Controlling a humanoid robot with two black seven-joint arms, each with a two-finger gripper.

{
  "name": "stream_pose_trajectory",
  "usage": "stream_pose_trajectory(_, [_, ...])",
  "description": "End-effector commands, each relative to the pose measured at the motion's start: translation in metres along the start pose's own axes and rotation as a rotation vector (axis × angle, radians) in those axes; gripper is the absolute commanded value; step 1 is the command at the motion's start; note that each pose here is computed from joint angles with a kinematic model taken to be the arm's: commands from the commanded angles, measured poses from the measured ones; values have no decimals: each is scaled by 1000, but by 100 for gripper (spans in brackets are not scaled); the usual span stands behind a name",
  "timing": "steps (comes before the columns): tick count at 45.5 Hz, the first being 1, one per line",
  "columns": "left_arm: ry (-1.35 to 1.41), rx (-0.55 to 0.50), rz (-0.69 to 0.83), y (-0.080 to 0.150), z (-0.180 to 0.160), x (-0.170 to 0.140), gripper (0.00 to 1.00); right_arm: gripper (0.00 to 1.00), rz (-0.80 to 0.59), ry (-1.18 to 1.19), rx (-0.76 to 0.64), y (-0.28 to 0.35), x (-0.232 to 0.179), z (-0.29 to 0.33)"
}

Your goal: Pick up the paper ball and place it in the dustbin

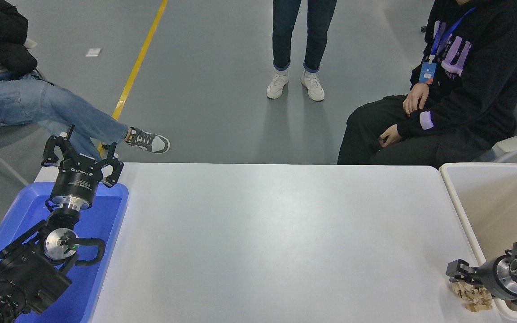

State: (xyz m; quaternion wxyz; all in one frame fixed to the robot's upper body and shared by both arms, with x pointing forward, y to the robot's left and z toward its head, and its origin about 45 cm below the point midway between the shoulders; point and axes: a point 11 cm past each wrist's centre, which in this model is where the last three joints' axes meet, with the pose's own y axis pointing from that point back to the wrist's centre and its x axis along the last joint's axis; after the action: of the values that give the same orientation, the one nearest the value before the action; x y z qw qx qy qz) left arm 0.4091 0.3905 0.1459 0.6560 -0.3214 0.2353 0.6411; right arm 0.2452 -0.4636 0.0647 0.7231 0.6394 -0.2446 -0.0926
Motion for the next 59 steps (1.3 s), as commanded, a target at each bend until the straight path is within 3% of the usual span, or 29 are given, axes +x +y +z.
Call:
stream_pose_trajectory(1, [0, -1, 1, 0, 0, 0, 98, 39, -34, -36, 5, -2, -8, -1])
stream_pose_trajectory(7, [0, 0, 0, 0, 0, 0, 98, 1, -51, -102, 8, -2, -11, 0])
stream_pose_trajectory(8, [0, 0, 0, 0, 0, 0, 98, 0, -55, -108, 9, -2, -12, 0])
stream_pose_trajectory(17, [-1, 0, 1, 0, 0, 0, 98, 0, -149, -133, 25, 6, -15, 1])
stream_pose_trajectory(32, [-1, 3, 0, 0, 0, 0, 98, 0, -162, -124, 27, 28, -3, -6])
stream_pose_trajectory(44, [-3, 3, 1, 0, 0, 1, 98, 0, -142, -22, 73, 95, 22, -35])
stream_pose_trajectory(59, [-1, 1, 1, 0, 0, 0, 98, 0, -244, 169, 283, 210, 43, -120])
